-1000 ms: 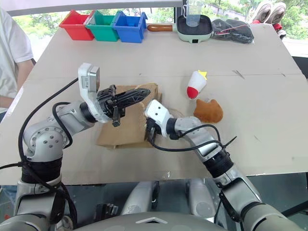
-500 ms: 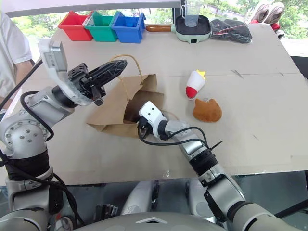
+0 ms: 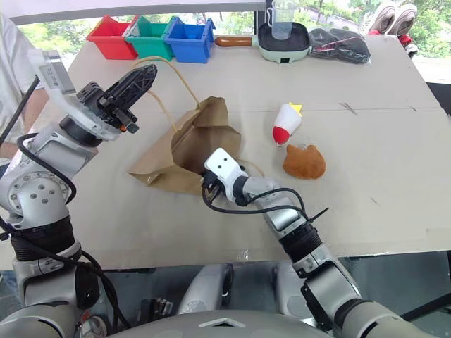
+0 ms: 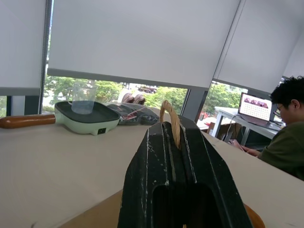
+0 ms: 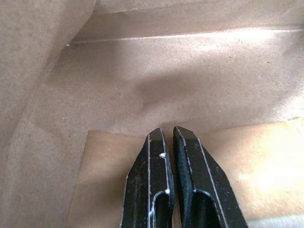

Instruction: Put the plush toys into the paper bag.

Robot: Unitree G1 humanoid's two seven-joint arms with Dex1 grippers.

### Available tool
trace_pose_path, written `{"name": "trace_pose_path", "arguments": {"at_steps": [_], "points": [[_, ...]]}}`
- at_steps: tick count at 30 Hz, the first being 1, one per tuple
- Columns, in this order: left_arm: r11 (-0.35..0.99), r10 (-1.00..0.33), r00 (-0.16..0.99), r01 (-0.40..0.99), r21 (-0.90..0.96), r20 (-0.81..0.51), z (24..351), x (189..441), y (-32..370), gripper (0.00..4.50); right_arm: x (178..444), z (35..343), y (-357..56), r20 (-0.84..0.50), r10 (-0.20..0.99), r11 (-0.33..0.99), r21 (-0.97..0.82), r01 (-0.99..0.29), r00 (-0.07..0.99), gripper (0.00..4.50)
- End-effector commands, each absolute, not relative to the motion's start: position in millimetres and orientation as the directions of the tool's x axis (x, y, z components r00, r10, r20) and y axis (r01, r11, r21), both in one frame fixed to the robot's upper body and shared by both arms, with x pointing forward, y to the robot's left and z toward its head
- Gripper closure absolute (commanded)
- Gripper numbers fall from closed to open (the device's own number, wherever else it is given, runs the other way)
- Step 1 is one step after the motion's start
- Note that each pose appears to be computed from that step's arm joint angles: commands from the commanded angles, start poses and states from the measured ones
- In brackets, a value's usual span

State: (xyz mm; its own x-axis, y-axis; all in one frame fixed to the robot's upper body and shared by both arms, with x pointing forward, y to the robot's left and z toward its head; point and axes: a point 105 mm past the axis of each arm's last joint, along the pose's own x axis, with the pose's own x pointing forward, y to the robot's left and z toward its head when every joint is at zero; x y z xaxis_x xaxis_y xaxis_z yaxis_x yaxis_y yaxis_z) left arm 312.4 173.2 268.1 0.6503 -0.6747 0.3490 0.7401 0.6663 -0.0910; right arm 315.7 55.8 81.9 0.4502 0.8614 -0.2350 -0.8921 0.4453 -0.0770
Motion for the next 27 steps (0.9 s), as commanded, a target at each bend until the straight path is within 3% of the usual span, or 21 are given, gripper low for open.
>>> {"name": "trace_pose_path", "arguments": {"at_steps": [1,2,9,13,15,18,23,26,27], "points": [[0.643,-0.715,0.603,0.766,-0.005,0.354,272,301,163,4.5,322,103,43,-0.162,0.864,0.476,-0.043,-0.878,0.477,3.91],[0.638,-0.721,0.6,0.77,-0.005,0.347,269,300,160,4.5,320,115,39,-0.13,0.872,0.47,-0.04,-0.882,0.471,3.59],[0.624,-0.754,0.589,0.781,0.035,0.29,250,298,150,4.5,312,186,-4,-0.001,0.852,0.519,-0.133,-0.844,0.524,0.13],[0.628,-0.749,0.591,0.778,0.034,0.299,249,300,149,4.5,328,209,-45,0.012,0.747,0.653,-0.203,-0.73,0.665,0.05],[0.633,-0.743,0.594,0.773,0.036,0.308,250,301,150,4.5,353,211,-72,-0.031,0.601,0.77,-0.243,-0.59,0.798,0.05],[0.641,-0.735,0.598,0.767,0.037,0.32,251,304,150,4.5,387,196,-101,-0.147,0.388,0.884,-0.221,-0.412,0.91,0.05],[0.639,-0.732,0.593,0.768,0.036,0.335,251,305,146,4.5,433,144,-103,-0.333,0.272,0.949,-0.06,-0.309,0.903,0.05],[0.638,-0.732,0.59,0.769,0.039,0.342,253,304,144,4.5,443,128,-100,-0.355,0.265,0.946,-0.083,-0.312,0.897,0.71],[0.639,-0.73,0.59,0.768,0.038,0.345,254,303,145,4.5,445,128,-99,-0.344,0.273,0.945,-0.078,-0.317,0.898,1.17]]}}
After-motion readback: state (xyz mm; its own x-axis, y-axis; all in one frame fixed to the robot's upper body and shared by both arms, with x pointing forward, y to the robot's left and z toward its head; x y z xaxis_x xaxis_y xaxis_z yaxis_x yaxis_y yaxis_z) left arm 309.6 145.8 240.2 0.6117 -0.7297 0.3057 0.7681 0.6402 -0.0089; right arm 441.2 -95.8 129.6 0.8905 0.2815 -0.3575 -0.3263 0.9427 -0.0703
